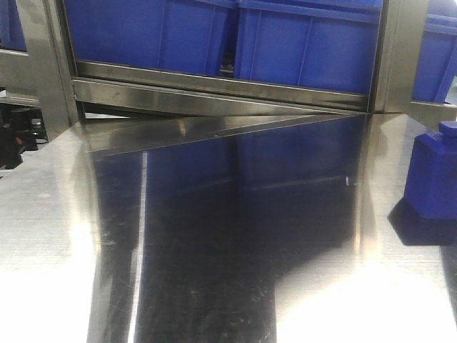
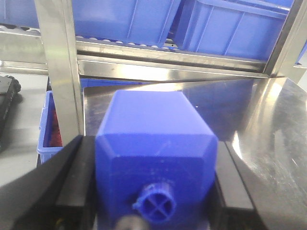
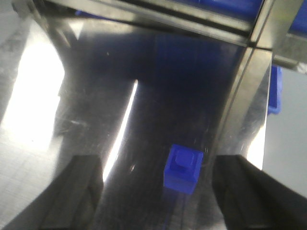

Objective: Pick and sort blue part to right shelf
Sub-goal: 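Lower the right gripper onto the blue rectangular block and close it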

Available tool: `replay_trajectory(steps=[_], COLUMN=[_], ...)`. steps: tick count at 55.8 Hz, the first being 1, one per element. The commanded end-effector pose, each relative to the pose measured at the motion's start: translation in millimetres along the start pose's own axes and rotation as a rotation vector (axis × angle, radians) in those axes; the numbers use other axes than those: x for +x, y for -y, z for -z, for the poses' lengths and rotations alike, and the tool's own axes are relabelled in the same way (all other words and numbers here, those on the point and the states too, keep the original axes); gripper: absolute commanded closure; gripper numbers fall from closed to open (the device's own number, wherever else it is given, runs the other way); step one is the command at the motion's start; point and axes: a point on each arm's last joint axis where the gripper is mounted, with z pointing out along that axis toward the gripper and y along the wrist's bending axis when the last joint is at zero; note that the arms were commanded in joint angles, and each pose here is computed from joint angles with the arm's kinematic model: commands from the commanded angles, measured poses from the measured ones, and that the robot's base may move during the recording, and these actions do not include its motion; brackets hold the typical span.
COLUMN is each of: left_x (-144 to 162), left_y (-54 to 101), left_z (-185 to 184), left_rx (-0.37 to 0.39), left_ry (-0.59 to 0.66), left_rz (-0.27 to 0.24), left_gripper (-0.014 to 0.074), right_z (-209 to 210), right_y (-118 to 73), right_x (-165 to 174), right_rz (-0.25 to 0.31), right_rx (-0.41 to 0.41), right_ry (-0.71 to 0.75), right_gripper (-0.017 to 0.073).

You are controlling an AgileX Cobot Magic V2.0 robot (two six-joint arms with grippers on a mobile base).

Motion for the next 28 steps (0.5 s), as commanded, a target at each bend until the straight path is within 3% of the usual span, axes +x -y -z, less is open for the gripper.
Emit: replay_trajectory(steps=[1, 12, 20, 28], left_x=[-17.0, -16.8, -16.7, -16.5], left_y=[1.7, 1.7, 1.7, 1.7], left_z=[3.7, 3.7, 3.7, 3.7], left_rx=[0.010, 0.010, 0.010, 0.010], left_ry=[0.116, 0.114, 0.112, 0.110], left_rz=[0.002, 0.002, 0.002, 0.002], left_gripper=[0.0258, 0.0258, 0.0258, 0.0258], right_z=[-8.6, -63.5, -106.8, -137.9], right_y=[-1.5, 1.6, 11.0, 13.8], right_x=[-19.5, -30.7, -26.4, -16.7], right_rz=[0.000, -0.088, -0.109, -0.115], right_rx=[-0.003, 0.051, 0.162, 0.182], right_ry=[-0.001, -0.313, -0.486, -0.577], right_gripper=[-0.0067, -0.0067, -0.0067, -0.0067])
